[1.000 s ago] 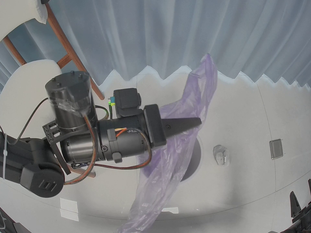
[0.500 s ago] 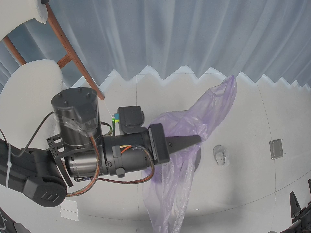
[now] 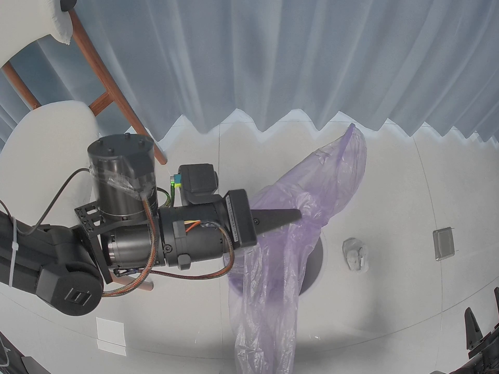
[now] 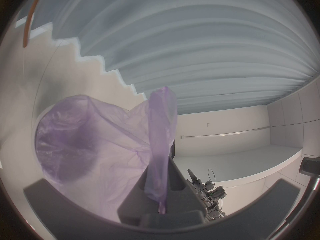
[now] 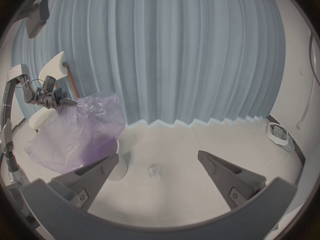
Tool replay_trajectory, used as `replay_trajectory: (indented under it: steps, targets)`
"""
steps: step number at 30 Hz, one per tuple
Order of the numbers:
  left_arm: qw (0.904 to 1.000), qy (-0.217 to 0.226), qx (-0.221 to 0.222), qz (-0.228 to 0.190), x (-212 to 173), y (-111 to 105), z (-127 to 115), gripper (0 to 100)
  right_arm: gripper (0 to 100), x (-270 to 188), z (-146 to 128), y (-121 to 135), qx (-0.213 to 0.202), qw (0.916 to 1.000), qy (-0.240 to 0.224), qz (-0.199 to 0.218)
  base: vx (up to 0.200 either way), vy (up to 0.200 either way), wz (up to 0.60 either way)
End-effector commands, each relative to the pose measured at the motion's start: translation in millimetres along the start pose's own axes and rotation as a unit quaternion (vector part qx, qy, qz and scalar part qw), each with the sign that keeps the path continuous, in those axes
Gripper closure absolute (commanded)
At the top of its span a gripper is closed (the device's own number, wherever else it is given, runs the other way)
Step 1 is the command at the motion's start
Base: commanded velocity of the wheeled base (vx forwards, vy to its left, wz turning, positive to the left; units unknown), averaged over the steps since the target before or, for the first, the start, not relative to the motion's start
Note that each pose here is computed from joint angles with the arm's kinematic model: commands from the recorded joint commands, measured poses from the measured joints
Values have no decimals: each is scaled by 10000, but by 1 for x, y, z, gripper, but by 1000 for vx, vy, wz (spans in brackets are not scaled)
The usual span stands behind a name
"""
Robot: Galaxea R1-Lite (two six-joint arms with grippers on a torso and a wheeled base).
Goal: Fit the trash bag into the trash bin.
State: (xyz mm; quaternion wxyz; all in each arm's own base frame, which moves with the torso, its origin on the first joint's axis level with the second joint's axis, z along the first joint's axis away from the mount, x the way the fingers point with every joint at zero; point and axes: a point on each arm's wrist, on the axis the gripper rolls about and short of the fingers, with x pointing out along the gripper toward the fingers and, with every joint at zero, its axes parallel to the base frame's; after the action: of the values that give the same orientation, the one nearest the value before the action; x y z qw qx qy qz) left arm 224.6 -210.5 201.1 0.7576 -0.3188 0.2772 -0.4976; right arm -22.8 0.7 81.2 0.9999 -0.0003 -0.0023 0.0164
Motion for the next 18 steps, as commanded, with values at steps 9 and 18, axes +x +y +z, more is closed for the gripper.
replay_trajectory:
  steps: [9, 18]
  targets:
    - [9962, -264, 659, -507, 13, -32, 21, 100, 0, -4, 26, 0, 315, 9990, -320, 46, 0, 0, 0]
    - [9956, 248, 840, -339, 11, -49, -4, 100, 0, 51, 77, 4, 2270, 9605, 1419, 766, 0, 0, 0]
